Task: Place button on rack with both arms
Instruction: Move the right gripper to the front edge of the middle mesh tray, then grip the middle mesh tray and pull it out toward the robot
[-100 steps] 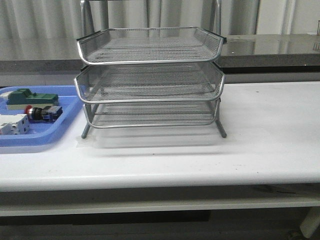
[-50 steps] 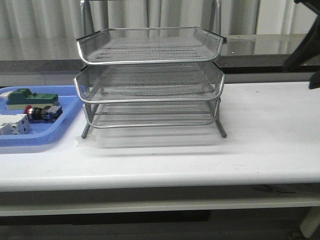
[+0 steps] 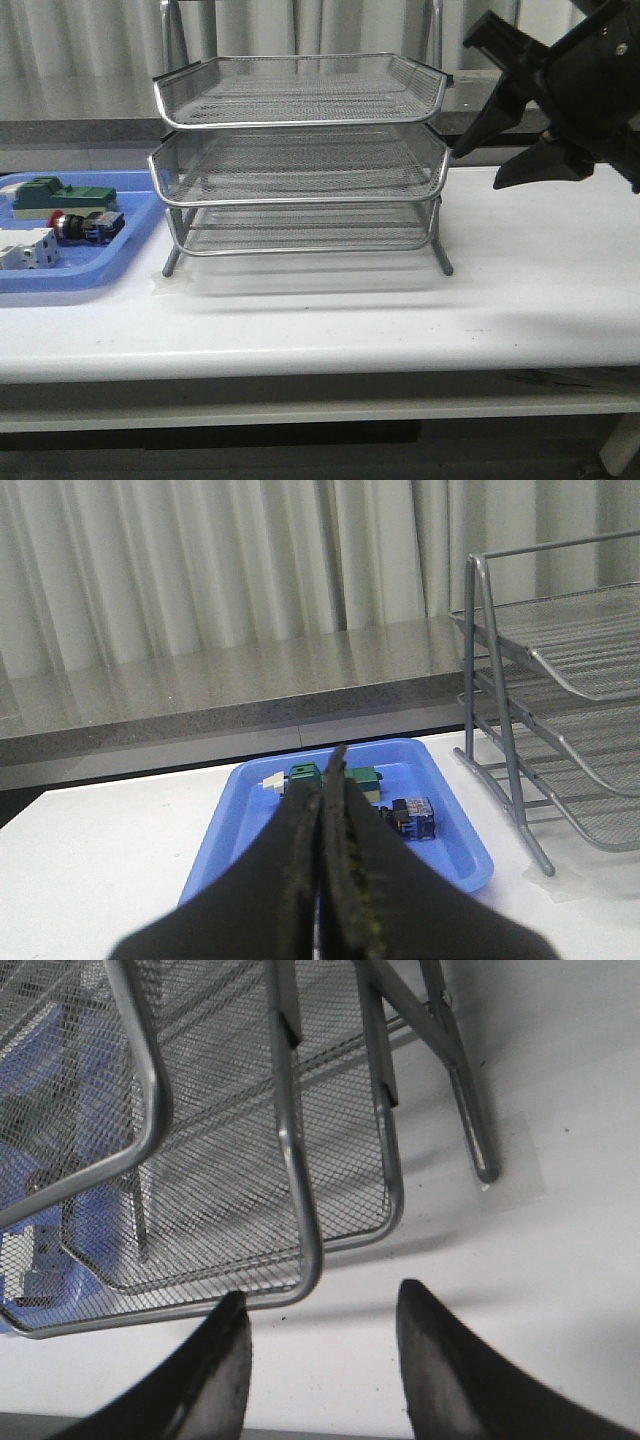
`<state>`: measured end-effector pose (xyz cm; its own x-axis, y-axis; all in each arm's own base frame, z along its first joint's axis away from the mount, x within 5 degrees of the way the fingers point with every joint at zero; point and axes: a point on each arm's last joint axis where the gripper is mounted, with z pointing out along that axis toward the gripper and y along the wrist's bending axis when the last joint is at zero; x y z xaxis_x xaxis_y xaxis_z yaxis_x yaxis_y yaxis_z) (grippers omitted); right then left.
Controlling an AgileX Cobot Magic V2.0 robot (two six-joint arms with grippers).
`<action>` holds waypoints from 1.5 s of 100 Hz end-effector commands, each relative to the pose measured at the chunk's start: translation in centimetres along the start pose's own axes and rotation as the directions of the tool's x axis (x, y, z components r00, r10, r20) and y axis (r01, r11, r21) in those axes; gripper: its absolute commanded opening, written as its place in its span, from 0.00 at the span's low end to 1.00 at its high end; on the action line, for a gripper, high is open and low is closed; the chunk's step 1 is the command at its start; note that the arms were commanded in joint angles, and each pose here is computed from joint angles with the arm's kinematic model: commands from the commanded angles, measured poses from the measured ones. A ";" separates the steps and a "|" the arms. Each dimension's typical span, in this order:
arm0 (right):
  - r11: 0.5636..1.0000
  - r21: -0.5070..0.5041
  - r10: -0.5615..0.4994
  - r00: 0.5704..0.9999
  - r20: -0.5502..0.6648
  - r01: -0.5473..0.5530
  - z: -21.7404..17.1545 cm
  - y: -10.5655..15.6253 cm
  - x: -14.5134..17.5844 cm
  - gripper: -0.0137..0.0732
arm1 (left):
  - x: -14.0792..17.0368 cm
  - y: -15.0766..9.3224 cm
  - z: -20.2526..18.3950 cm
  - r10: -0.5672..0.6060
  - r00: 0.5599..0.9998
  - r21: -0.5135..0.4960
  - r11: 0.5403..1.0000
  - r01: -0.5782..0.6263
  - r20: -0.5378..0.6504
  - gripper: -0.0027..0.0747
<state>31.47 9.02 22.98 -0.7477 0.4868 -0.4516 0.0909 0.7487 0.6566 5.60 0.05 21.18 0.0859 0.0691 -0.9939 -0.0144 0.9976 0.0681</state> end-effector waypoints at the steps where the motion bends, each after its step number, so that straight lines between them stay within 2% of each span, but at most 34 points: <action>1: 0.997 -0.075 -0.009 1.000 0.029 0.011 -0.2 1.7 -1.2 0.57 | 0.2 -0.1 -0.2 -0.008 0.997 -0.001 1.000 0.008 0.077 0.01; 36: 0.988 -0.152 0.002 1.000 -0.017 -0.004 3.4 1.9 -2.1 0.57 | 0.2 -0.1 -0.2 -0.008 0.997 -0.001 1.000 0.008 0.077 0.01; 68: 0.974 -0.222 0.025 0.997 -0.079 -0.043 5.5 1.6 -1.7 0.57 | 0.2 -0.1 -0.2 -0.008 0.997 -0.001 1.000 0.008 0.077 0.01; 75: 0.975 -0.219 0.028 0.996 -0.083 -0.045 5.7 1.5 -1.6 0.52 | 0.2 -0.1 -0.2 -0.008 0.997 -0.001 1.000 0.008 0.077 0.01; 92: 0.974 -0.221 0.028 0.995 -0.091 -0.048 5.8 1.4 -1.5 0.24 | 0.2 -0.1 -0.2 -0.008 0.997 -0.001 1.000 0.008 0.077 0.01; 99: 0.973 -0.227 0.027 0.995 -0.096 -0.048 5.7 1.5 -1.4 0.18 | 0.2 -0.1 -0.2 -0.008 0.997 -0.001 1.000 0.008 0.077 0.01; 114: 0.976 -0.213 0.012 0.993 -0.115 -0.037 5.8 1.1 -0.9 0.18 | 0.2 -0.1 -0.2 -0.008 0.997 -0.001 1.000 0.008 0.077 0.01; 150: 0.987 -0.158 -0.023 0.977 -0.210 -0.011 4.9 -1.3 2.6 0.18 | 0.2 -0.1 -0.2 -0.008 0.997 -0.001 1.000 0.008 0.077 0.01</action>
<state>34.14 11.47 17.22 -0.8439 0.4705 -0.2576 0.1032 0.6137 0.7828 5.60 0.05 21.18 0.0859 0.0691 -0.9939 -0.0144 0.9976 0.0681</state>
